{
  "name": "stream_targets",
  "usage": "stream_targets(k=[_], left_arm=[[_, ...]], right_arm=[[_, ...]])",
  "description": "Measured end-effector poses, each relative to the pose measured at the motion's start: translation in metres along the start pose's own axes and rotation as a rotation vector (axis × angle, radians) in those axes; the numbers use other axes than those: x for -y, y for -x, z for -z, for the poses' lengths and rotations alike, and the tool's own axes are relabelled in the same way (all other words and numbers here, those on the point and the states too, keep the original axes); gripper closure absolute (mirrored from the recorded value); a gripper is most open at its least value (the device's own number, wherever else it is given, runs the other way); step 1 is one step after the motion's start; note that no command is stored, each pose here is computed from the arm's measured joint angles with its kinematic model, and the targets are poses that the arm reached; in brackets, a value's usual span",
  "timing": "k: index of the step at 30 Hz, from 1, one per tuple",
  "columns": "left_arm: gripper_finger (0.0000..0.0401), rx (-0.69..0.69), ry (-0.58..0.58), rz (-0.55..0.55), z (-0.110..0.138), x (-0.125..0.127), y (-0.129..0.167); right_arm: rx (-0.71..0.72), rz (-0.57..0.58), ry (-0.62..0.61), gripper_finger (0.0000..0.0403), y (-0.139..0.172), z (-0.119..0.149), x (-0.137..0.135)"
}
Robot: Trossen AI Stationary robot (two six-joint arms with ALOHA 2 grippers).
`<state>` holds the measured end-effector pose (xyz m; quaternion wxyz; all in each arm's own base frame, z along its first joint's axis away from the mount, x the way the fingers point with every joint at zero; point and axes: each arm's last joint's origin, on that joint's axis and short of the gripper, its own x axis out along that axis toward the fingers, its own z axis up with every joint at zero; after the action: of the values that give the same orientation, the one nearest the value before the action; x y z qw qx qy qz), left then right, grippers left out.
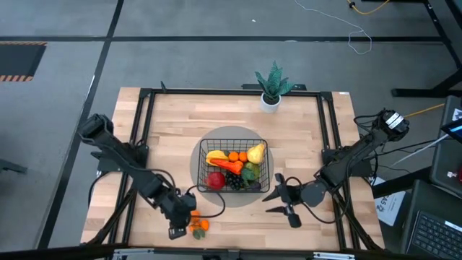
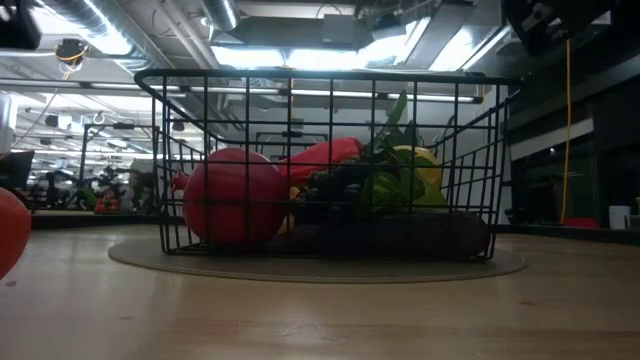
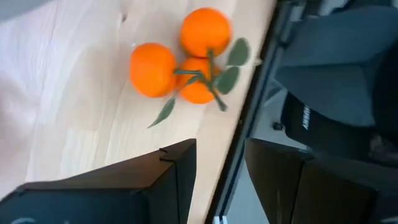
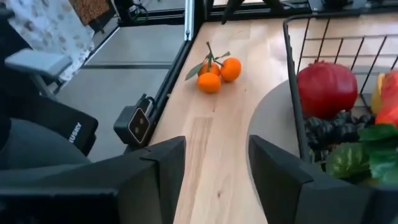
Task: Build produce basket
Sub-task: Put the tangerines into the black wire basket
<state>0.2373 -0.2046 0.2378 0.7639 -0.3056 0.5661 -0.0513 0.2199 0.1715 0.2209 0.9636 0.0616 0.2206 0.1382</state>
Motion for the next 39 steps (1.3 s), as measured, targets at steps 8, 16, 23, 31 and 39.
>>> stream_targets(k=[8,16,23,31,39], left_arm=[[0.0277,-0.036,0.071,-0.08,0.0,-0.006,-0.029],[0.0277,0.044,0.067,-0.034,-0.007,-0.001,-0.032],[0.0277,0.066,0.064,-0.007,-0.009,0.002,-0.032],[0.0277,0.091,0.06,-0.017,-0.008,0.002,-0.032],[0.0277,0.097,0.032,-0.017,0.002,0.007,-0.033]], right_arm=[[-0.023,0.009,-0.091,0.0238,0.0,0.002,0.001],[-0.055,0.025,-0.145,0.0238,0.0,0.006,0.002],[-0.056,0.026,-0.146,0.0238,0.0,0.006,0.002],[-0.058,0.027,-0.144,0.0238,0.0,0.006,0.002],[-0.058,0.027,-0.143,0.0238,0.0,0.006,0.002]])
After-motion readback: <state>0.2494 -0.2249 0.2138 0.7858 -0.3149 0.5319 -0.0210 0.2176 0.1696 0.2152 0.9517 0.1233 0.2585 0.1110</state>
